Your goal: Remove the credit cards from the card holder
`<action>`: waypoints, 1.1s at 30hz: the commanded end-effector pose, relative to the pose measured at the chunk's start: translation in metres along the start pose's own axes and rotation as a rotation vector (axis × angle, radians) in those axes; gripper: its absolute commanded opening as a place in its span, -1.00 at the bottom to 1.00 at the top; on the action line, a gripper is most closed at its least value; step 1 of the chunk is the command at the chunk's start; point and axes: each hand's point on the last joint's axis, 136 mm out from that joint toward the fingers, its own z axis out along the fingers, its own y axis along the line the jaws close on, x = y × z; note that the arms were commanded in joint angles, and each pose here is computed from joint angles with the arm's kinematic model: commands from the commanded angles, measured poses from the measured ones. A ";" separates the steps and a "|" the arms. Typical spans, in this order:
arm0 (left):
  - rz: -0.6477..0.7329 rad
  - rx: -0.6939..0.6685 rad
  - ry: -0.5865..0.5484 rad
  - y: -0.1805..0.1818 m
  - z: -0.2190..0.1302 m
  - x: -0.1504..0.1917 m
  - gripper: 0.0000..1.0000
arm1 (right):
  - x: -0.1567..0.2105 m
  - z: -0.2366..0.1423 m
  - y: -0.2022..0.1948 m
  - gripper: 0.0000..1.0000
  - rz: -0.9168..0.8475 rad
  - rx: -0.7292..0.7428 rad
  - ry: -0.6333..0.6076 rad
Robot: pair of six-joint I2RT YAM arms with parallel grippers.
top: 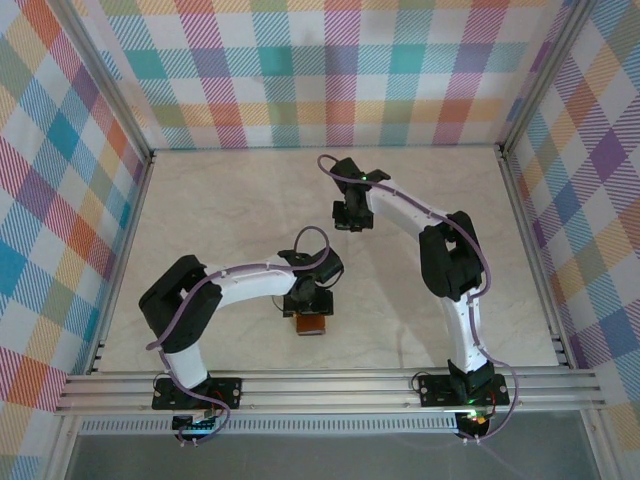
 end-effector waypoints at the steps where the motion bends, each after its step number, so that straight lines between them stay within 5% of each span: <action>1: 0.009 0.008 0.013 -0.012 0.003 0.004 0.47 | -0.001 -0.020 0.005 -0.42 0.005 -0.032 -0.039; 7: 0.009 0.024 0.006 -0.018 -0.001 0.002 0.57 | -0.005 -0.053 0.008 -0.18 -0.010 -0.072 -0.099; 17: 0.012 0.050 -0.094 -0.018 -0.042 -0.010 0.74 | 0.033 -0.100 0.002 -0.10 -0.038 -0.178 -0.095; 25: 0.008 0.091 -0.131 0.003 -0.063 -0.008 0.56 | 0.101 -0.091 0.015 -0.13 0.028 -0.426 0.021; 33: -0.022 0.148 -0.079 0.034 -0.052 -0.008 0.15 | 0.163 -0.056 0.020 -0.10 0.087 -0.565 0.148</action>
